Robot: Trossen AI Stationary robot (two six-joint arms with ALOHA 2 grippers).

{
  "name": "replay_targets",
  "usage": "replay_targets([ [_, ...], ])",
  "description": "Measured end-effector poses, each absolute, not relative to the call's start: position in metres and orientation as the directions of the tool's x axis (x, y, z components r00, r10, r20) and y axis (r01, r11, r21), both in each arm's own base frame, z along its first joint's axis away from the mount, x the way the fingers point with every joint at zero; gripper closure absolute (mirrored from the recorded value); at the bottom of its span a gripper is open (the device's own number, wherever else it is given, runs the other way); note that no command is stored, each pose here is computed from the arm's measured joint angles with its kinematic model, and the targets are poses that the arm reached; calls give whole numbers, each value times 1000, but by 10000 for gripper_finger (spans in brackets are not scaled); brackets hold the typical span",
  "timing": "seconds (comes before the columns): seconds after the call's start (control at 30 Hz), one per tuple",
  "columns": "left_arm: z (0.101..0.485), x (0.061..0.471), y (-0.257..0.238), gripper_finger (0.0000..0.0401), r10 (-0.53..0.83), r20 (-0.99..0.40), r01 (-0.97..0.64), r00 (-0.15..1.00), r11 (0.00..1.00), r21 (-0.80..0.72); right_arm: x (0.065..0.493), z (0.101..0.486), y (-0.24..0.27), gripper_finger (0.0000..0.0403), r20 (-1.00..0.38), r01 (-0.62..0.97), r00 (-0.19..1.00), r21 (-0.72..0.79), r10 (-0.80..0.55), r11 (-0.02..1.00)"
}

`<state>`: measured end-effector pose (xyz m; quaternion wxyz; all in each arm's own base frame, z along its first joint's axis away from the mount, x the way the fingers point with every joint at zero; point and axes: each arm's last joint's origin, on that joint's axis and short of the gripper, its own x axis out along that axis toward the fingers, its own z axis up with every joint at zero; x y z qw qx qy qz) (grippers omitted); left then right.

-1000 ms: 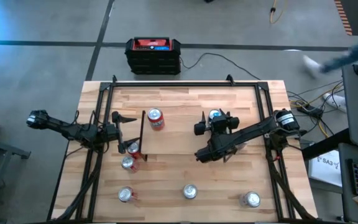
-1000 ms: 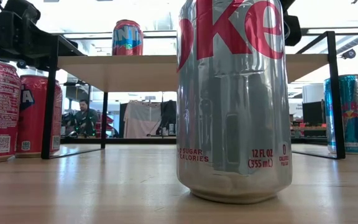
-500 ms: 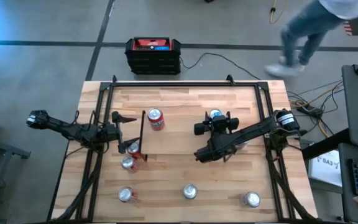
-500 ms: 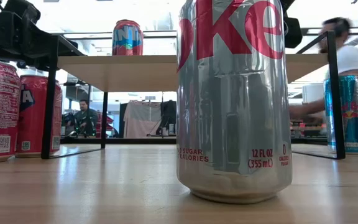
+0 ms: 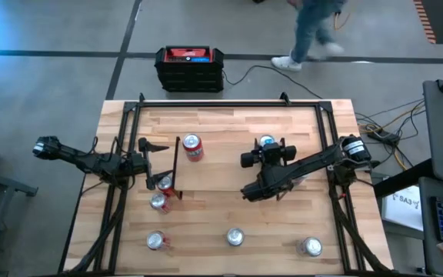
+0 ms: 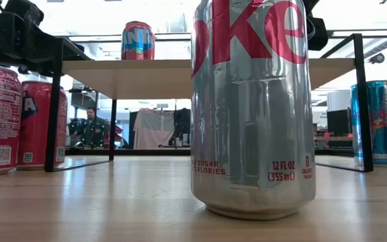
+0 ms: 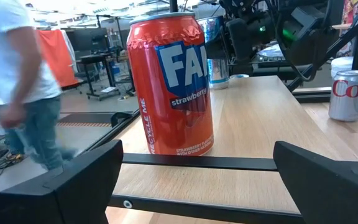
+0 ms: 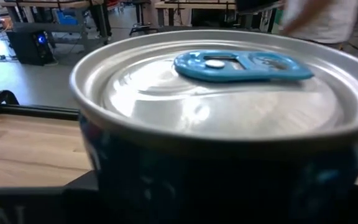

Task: Place canned beverage on shelf
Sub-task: Put the top blue soda can on the shelf

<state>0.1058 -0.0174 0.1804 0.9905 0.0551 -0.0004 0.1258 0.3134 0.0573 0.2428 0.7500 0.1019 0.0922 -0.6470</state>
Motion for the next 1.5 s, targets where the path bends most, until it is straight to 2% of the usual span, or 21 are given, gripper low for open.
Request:
replay_targets([
  [0.67, 180, 106, -17, 1, 249, 15, -249, 968, 962, 109, 307, 252, 40, 198, -336, 997, 71, 41, -939, 61],
  [1.23, 180, 106, -17, 1, 249, 15, -249, 968, 962, 109, 304, 249, 38, 197, -325, 998, 66, 24, -944, 61],
  [1.5, 180, 106, -17, 1, 249, 15, -249, 968, 962, 109, 303, 248, 41, 171, -347, 998, 65, 36, -936, 56],
])
